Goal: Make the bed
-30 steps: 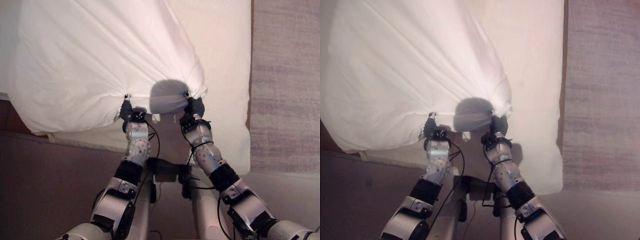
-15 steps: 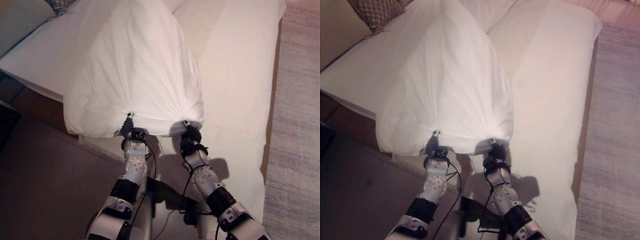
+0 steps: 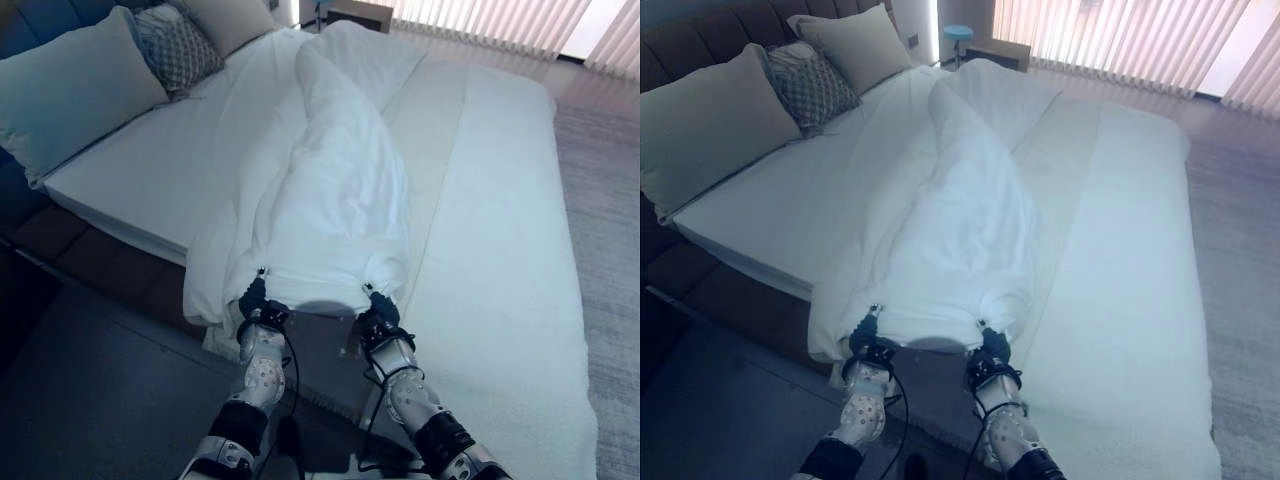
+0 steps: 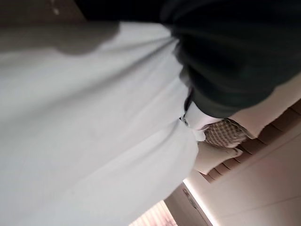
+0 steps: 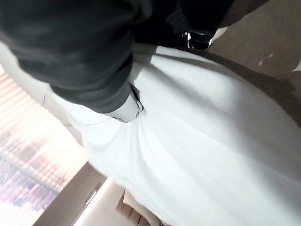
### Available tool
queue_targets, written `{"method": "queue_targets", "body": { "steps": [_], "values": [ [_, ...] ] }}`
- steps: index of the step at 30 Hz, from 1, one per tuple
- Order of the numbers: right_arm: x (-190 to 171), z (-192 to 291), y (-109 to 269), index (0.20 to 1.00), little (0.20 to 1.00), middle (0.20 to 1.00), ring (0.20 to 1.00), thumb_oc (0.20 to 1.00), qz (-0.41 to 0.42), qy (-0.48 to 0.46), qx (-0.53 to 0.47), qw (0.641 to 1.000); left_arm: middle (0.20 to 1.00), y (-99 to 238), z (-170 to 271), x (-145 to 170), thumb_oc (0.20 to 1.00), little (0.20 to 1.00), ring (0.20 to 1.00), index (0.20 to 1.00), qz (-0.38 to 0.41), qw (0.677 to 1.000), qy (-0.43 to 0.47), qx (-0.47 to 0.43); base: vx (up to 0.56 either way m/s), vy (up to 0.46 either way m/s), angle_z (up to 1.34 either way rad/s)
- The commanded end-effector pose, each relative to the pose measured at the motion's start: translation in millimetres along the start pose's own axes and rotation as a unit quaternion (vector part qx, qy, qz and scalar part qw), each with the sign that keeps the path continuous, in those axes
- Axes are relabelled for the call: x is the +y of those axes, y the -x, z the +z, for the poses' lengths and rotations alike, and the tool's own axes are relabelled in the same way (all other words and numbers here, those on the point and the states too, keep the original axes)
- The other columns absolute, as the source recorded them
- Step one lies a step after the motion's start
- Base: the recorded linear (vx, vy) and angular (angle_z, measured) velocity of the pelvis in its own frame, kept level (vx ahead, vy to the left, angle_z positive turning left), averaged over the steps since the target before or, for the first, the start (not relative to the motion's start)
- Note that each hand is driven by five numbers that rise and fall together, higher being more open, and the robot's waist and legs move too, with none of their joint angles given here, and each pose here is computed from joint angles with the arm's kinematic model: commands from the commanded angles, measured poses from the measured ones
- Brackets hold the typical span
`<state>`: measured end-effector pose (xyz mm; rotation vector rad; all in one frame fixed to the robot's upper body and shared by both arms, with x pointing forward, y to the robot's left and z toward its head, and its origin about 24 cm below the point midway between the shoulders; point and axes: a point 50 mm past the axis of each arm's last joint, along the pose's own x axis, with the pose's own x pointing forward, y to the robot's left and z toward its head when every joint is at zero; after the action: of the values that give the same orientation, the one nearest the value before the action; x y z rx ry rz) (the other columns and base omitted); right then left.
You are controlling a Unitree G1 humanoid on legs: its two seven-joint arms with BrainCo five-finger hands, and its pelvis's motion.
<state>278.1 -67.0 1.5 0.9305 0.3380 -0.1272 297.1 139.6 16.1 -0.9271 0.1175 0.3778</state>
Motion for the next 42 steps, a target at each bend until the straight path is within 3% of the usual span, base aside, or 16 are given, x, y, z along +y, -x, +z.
{"method": "queue_targets", "body": {
  "steps": [1,9,21,31,38,42],
  "values": [
    [-47.8,52.8,6.6,0.2,0.2,0.2,0.2,0.2,-0.062,-0.026,-0.12,0.991,0.2,-13.8,72.2,4.1,0.2,0.2,0.2,0.2,-0.013,0.989,-0.028,-0.144,0.28,0.199,1.27],
    [-78.3,30.9,18.6,0.2,0.2,0.2,0.2,0.2,-0.113,-0.025,-0.07,0.991,0.2,-7.9,52.3,21.8,0.2,0.2,0.2,0.2,0.02,0.993,-0.039,-0.109,0.17,0.053,0.85],
    [-78.8,21.2,16.8,0.2,0.2,0.2,0.2,0.2,-0.117,-0.007,-0.041,0.992,0.2,-11.7,68.1,46.1,0.2,0.2,0.2,0.2,0.068,0.989,-0.037,-0.126,0.28,0.306,-0.29],
    [-58.7,7.7,11.0,0.2,0.2,0.2,0.2,0.2,-0.09,-0.007,-0.024,0.996,0.2,-16.0,82.6,31.5,0.2,0.2,0.2,0.2,0.046,0.986,-0.054,-0.153,0.19,0.522,-0.58],
    [-34.8,16.0,5.9,0.2,0.2,0.2,0.2,0.2,-0.023,0.014,-0.033,0.999,0.2,-18.4,88.7,19.5,0.2,0.2,0.2,0.2,0.03,0.985,-0.029,-0.169,0.07,0.183,0.06],
    [-44.1,20.3,10.9,0.2,0.2,0.2,0.2,0.2,-0.012,0.058,-0.025,0.998,0.2,-14.0,79.0,20.3,0.2,0.2,0.2,0.2,0.018,0.988,-0.028,-0.153,0.02,0.109,0.82]
  ]
}}
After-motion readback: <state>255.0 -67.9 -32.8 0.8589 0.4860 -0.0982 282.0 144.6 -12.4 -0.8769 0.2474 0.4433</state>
